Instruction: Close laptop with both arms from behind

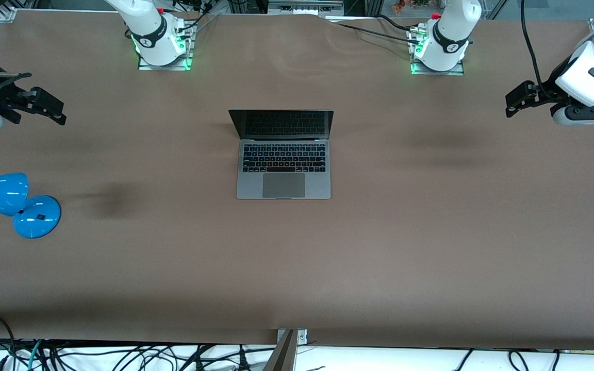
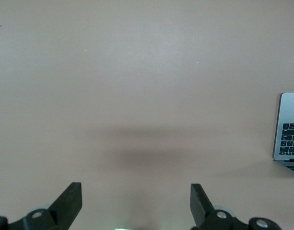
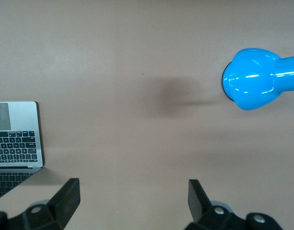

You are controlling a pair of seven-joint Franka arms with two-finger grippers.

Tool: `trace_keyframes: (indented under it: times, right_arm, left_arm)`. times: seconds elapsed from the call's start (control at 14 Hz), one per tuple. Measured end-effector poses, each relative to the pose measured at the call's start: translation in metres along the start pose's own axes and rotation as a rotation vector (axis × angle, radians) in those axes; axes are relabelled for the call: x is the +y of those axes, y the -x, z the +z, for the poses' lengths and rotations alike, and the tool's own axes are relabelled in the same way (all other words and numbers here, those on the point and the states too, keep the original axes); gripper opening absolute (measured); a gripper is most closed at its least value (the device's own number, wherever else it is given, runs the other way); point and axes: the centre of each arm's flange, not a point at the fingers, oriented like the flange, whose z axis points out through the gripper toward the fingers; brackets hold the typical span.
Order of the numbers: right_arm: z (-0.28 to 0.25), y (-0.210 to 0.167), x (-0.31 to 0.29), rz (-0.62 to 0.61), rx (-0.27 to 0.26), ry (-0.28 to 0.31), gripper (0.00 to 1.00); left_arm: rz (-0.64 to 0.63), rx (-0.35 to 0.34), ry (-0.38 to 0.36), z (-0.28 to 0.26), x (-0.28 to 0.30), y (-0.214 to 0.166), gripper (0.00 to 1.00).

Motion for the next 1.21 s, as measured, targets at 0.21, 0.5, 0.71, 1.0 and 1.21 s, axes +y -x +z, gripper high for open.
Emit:
trace_keyframes:
  times: [0.21, 0.5, 0.71, 1.0, 1.21]
  right_arm:
    - [0.000, 0.000, 0.001, 0.002, 0.000, 0.000, 1.00]
    - [0.000, 0.000, 0.001, 0.002, 0.000, 0.000, 1.00]
    - [0.000, 0.000, 0.001, 0.003, 0.000, 0.000, 1.00]
    - [0.000, 0.000, 0.001, 0.003, -0.001, 0.000, 1.00]
    - [0.000, 0.000, 0.001, 0.003, -0.002, 0.000, 1.00]
  left_arm:
    - [-0.001, -0.012, -0.001, 0.001, -0.001, 0.001, 1.00]
    - [0.000, -0.013, -0.001, 0.001, -0.001, 0.001, 1.00]
    - [0.000, -0.017, -0.001, 0.003, -0.001, 0.001, 1.00]
    - [0.009, -0.028, 0.002, 0.006, 0.004, 0.001, 1.00]
    - [0.027, -0.053, 0.033, 0.011, 0.018, 0.003, 1.00]
